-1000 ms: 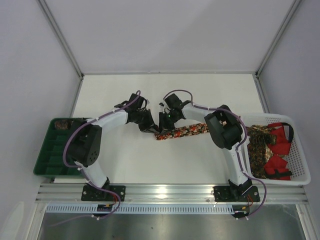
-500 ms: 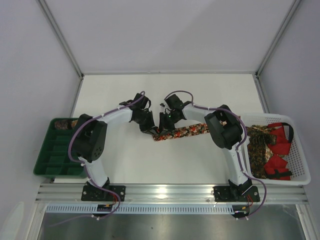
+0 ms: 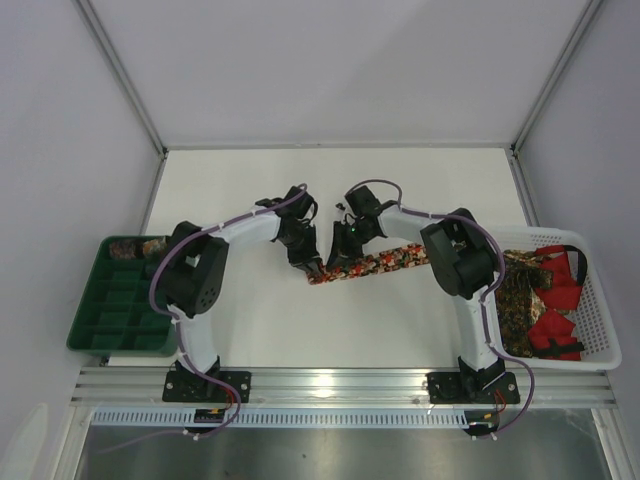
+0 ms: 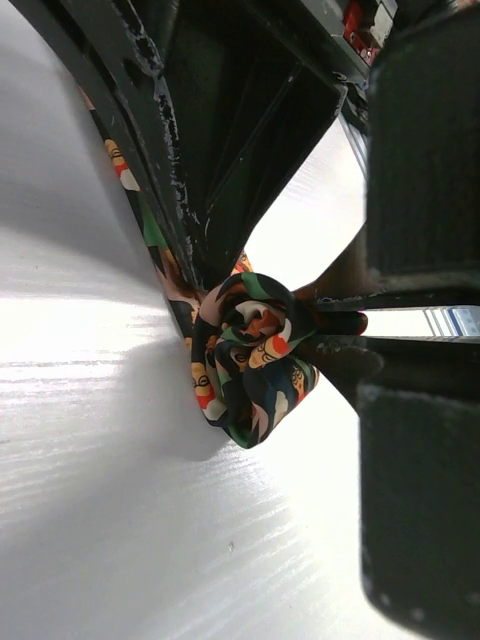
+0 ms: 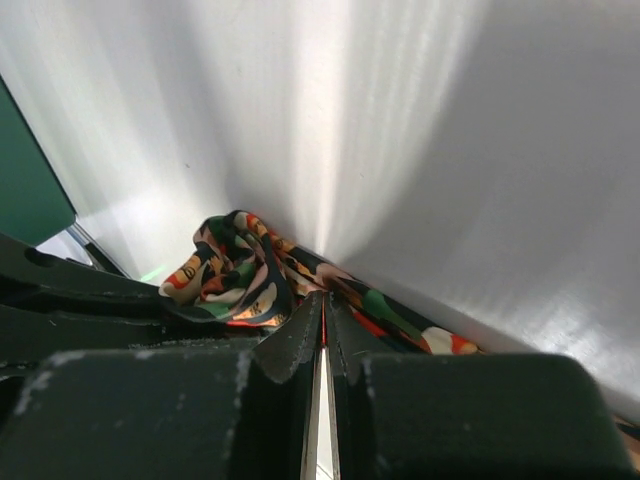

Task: Roll the ties
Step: Roll the tie

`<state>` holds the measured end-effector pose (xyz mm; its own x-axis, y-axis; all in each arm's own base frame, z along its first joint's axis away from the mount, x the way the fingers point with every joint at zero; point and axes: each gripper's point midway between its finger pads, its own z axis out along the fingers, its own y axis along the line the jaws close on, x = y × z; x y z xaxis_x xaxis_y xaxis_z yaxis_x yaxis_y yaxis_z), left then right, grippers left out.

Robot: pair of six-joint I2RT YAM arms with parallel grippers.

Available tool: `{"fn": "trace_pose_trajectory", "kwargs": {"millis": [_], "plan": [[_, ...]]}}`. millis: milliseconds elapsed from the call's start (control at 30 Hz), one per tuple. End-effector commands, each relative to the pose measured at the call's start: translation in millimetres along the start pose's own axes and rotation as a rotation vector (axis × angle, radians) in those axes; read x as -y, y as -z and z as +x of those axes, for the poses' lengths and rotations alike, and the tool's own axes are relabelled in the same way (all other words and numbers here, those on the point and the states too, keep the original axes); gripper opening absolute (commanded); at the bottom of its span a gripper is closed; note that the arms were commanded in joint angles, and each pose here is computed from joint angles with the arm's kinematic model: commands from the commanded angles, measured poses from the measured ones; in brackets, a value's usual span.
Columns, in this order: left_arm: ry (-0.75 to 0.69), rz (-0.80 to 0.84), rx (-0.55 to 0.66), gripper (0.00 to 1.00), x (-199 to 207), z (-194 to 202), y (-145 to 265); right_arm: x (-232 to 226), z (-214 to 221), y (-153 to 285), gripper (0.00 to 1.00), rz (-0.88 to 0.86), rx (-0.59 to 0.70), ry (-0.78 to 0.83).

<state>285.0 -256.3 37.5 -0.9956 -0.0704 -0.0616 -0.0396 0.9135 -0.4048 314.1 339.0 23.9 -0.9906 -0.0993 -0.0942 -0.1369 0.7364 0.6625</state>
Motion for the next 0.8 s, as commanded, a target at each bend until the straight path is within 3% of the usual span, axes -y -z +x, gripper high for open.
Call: {"fn": "trace_pose_trajectory", "kwargs": {"millis": [0,133,300,433,500,767], "plan": [[-0.027,-0.057,-0.015,0.01,-2.0,1.3,-5.5,-12.1,-7.8,21.2,0.09,-0.017,0.059,0.015],[-0.031,-0.058,-0.019,0.03,1.9,0.9,-10.2,-8.0,-10.3,29.5,0.08,-0.031,0.069,-0.001],[-0.046,-0.022,-0.004,0.32,10.7,-1.2,-10.0,-5.6,-11.5,36.8,0.08,-0.042,0.080,-0.014],[-0.062,0.034,0.024,0.35,18.4,-1.7,-6.5,-5.0,-18.3,47.3,0.08,-0.066,0.094,-0.034],[-0.076,0.055,0.037,0.46,18.7,1.7,-3.4,-8.6,-20.5,50.4,0.09,-0.094,0.089,-0.042],[-0.114,0.125,0.122,0.59,25.8,3.0,15.3,-15.9,-24.5,53.9,0.08,-0.132,0.078,-0.043]]}}
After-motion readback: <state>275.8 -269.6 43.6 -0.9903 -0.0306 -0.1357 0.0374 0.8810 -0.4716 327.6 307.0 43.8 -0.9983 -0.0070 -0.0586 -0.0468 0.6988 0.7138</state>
